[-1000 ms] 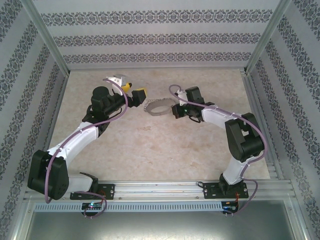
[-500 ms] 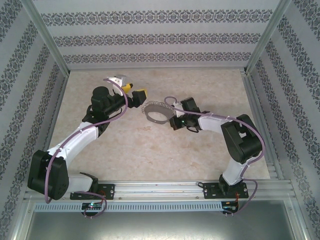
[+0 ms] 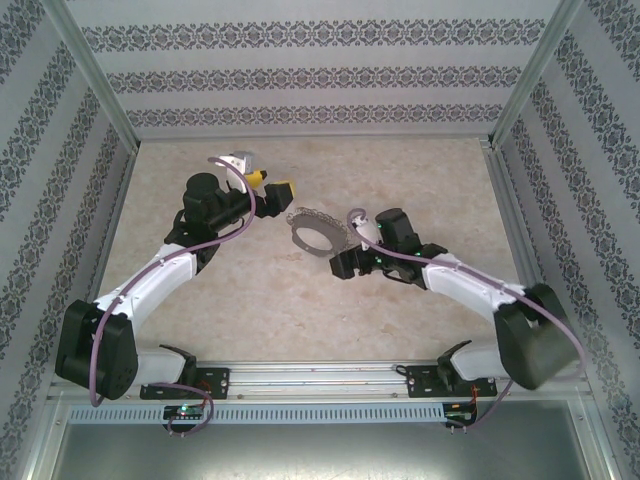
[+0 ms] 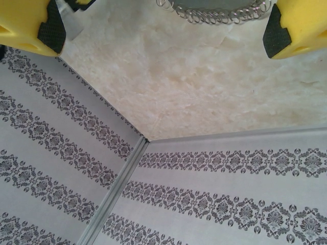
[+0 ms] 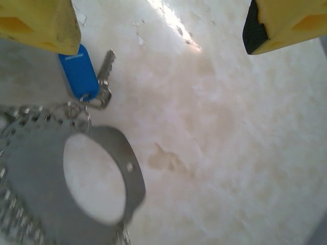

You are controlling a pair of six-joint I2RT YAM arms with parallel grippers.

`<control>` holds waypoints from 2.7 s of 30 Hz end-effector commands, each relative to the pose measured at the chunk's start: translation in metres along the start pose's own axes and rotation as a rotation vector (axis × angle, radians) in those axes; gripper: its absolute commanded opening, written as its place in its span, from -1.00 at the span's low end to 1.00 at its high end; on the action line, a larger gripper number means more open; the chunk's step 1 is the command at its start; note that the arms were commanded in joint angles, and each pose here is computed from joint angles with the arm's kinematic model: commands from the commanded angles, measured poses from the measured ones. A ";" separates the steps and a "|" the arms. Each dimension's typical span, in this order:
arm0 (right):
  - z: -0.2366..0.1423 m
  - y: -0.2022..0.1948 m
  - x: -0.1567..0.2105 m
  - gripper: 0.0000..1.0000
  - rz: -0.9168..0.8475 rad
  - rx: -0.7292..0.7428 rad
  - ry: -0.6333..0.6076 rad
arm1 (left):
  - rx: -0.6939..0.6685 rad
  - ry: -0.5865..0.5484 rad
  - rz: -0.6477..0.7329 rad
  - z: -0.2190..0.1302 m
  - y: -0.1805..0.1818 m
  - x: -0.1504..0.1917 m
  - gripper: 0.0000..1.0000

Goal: Put the keys on the keyring

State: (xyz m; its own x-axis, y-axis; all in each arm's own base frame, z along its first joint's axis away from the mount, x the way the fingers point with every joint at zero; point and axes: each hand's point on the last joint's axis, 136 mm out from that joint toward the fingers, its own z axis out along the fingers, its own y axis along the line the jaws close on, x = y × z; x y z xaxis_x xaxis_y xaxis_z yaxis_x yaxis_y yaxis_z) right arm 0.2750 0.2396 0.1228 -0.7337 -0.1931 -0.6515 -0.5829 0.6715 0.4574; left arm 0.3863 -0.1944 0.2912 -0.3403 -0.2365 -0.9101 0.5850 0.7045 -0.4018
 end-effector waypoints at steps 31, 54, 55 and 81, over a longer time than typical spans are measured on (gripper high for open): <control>-0.210 -0.222 -0.054 0.95 0.238 1.162 -0.592 | -0.865 -0.038 0.522 -0.115 0.156 0.072 1.00; -0.116 -0.227 -0.027 0.95 -0.078 0.876 -0.642 | -0.717 0.082 0.297 -0.099 0.214 0.140 1.00; -0.116 -0.231 -0.027 0.95 -0.056 0.871 -0.622 | -0.714 0.088 0.278 -0.098 0.218 0.138 1.00; -0.118 -0.239 -0.034 0.95 -0.020 0.872 -0.609 | -0.711 0.097 0.219 -0.099 0.228 0.137 1.00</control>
State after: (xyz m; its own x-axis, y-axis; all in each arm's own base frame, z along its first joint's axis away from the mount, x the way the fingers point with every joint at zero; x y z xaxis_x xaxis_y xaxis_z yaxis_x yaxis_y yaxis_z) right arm 0.3953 0.0003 0.0987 -0.3074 0.0115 -0.9515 0.0469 0.9989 -0.0031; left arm 0.4002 0.0039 0.0821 -0.3613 -0.0147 -0.9323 0.0105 0.9997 -0.0198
